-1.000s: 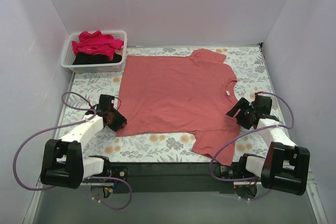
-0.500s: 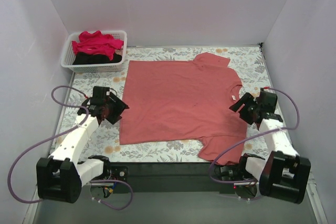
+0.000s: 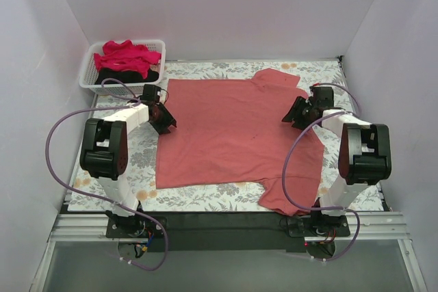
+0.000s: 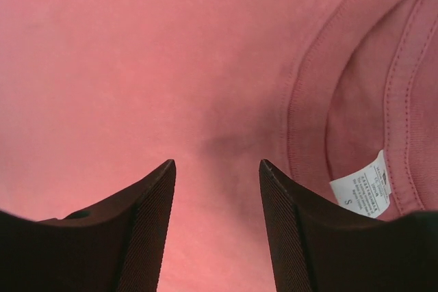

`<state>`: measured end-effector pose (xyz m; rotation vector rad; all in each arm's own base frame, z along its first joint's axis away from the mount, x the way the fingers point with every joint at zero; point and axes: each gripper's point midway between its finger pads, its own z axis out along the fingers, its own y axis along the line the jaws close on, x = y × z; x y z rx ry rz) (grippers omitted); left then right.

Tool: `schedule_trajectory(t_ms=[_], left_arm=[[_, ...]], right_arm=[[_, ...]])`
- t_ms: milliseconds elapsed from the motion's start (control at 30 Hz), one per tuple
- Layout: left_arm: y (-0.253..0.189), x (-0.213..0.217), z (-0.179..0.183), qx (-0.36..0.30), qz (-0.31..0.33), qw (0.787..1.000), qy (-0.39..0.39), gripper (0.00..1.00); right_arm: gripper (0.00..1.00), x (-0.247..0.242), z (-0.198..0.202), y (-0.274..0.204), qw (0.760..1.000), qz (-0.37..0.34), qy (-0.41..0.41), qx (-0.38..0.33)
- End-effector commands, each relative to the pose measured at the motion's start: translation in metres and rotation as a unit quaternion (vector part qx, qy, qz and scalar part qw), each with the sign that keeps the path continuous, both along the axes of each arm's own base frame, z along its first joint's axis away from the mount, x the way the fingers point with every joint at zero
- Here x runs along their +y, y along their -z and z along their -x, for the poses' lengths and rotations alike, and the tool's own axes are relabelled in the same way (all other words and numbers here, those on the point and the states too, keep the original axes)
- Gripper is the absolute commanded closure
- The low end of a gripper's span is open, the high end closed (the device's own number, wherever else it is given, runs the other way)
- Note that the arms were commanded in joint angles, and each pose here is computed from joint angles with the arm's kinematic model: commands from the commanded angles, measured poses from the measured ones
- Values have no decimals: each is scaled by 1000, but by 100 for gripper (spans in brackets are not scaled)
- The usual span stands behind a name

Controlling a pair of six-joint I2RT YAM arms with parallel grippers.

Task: Fold and stack the t-shirts
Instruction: Flatten the tshirt out

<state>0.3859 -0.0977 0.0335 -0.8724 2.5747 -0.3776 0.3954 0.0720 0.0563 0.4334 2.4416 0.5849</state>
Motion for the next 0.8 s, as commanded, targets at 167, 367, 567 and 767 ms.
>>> schedule_trajectory(t_ms=[167,367,567,767], left_arm=[[23,12,32,59,-34,998,1,66],[45,17,97,121,-23,992,-23,66],[41,12,170,142,22,989,-39,66],[12,3,199,109,73,990,-52,62]], right_arm=[[43,-4,22,35,998,18,-18,53],[40,-7,82,52,992,28,-22,117],[37,-13,141,49,989,46,-20,136],[33,-11,176,31,993,42,-25,110]])
